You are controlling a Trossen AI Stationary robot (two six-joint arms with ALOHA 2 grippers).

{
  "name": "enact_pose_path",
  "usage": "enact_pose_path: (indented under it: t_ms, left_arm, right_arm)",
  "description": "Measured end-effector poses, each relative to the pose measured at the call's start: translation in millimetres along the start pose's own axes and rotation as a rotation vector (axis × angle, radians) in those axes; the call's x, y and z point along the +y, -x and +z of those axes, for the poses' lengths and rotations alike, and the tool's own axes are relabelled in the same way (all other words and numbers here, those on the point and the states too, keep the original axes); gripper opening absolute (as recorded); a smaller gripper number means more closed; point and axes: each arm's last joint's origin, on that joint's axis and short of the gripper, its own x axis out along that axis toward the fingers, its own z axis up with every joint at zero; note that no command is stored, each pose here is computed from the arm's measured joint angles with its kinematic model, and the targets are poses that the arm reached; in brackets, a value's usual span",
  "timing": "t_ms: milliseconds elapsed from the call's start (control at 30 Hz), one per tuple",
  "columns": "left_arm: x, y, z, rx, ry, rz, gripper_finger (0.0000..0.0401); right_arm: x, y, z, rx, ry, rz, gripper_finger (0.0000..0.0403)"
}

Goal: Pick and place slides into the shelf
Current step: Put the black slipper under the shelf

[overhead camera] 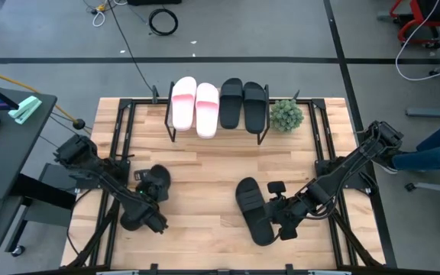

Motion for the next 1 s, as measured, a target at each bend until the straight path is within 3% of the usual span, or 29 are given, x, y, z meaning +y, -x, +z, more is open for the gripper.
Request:
enact_pose_path:
  t_ms: [67, 200, 333, 500, 700, 1000]
  left_arm:
    - [1.0, 7.6, 8.6, -0.019, 0.004, -0.024, 0.0018]
    - [9.0, 30.4, 33.5, -0.138, 0.1, -0.03, 0.0025]
    - [30.5, 52.7, 67.5, -0.248, 0.246, -0.025, 0.0018]
    - [62.2, 64.3, 110.0, -0.31, 0.394, -0.102, 0.0016]
    - [90.9, 41.9, 156.5, -0.407, 0.42, -0.121, 0.003]
    - [101.5, -27.3, 207.2, -0.374, 0.375, -0.057, 0.0021]
  right_arm:
    - [0.0, 0.1, 0.1, 0.0, 0.009, 0.0, 0.0083]
    - [-0.7, 0.1, 0.7, -0.016, 0.039, -0.028, 0.0083]
    - [-1.0, 0.1, 2.1, -0.038, 0.062, -0.051, 0.0082]
    - [-0.8, 0.1, 2.6, -0.043, 0.062, -0.049, 0.0082]
    - [-0.5, 0.2, 3.1, -0.048, 0.06, -0.047, 0.0082]
    - [-0.6, 0.2, 3.1, -0.048, 0.06, -0.047, 0.0082]
